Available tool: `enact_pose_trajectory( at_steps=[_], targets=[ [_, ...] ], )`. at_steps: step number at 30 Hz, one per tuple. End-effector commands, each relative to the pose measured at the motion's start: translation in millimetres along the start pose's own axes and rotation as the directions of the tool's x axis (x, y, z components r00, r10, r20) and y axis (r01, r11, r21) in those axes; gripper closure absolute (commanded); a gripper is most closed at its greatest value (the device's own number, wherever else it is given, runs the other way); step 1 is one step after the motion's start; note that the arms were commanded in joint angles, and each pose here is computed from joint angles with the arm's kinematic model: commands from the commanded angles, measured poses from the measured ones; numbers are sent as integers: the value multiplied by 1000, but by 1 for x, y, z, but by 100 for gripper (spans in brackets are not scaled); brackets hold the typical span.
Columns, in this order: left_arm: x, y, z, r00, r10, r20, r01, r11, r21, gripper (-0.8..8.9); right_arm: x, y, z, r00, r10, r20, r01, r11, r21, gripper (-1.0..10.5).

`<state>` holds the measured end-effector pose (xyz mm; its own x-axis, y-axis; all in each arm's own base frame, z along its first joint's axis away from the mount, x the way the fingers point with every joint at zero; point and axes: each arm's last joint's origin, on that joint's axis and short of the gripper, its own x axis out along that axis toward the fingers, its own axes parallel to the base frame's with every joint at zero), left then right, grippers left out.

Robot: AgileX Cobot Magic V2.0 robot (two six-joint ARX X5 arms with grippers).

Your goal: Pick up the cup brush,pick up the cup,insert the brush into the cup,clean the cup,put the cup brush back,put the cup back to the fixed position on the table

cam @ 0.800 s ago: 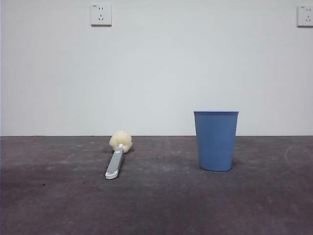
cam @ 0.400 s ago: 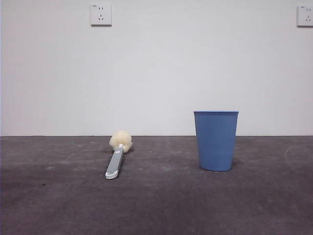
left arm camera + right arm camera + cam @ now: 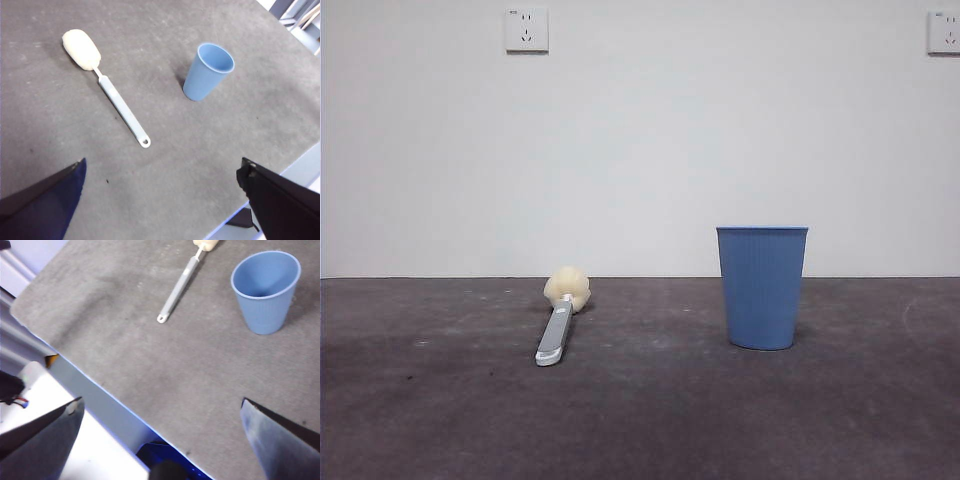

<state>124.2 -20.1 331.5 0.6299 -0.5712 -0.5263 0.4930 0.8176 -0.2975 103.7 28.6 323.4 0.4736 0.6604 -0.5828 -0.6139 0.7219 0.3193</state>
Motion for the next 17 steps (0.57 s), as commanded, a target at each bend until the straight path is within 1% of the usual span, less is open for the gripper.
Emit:
enact_pose_trajectory(
  at_steps=[1, 3, 9, 14, 17],
  targets=[
    [13, 3, 15, 1000, 15, -21, -15, 1000, -5, 244, 1, -1, 1, 1000, -27, -4, 27, 1000, 4, 366],
    [25, 3, 24, 999, 19, -42, -19, 1000, -10, 244, 2, -2, 2, 1000, -28, -7, 28, 1000, 11, 366],
    [81, -1, 45, 987, 104, -119, -106, 994, -12, 246, 2, -2, 2, 1000, -28, -7, 28, 1000, 11, 366],
    [140, -6, 49, 970, 180, -165, -184, 983, -13, 247, 2, -2, 2, 1000, -28, -7, 29, 999, 25, 366],
    [177, -5, 45, 964, 198, -180, -209, 977, -42, 248, 2, -2, 2, 1000, -28, -7, 29, 999, 26, 366]
  ],
)
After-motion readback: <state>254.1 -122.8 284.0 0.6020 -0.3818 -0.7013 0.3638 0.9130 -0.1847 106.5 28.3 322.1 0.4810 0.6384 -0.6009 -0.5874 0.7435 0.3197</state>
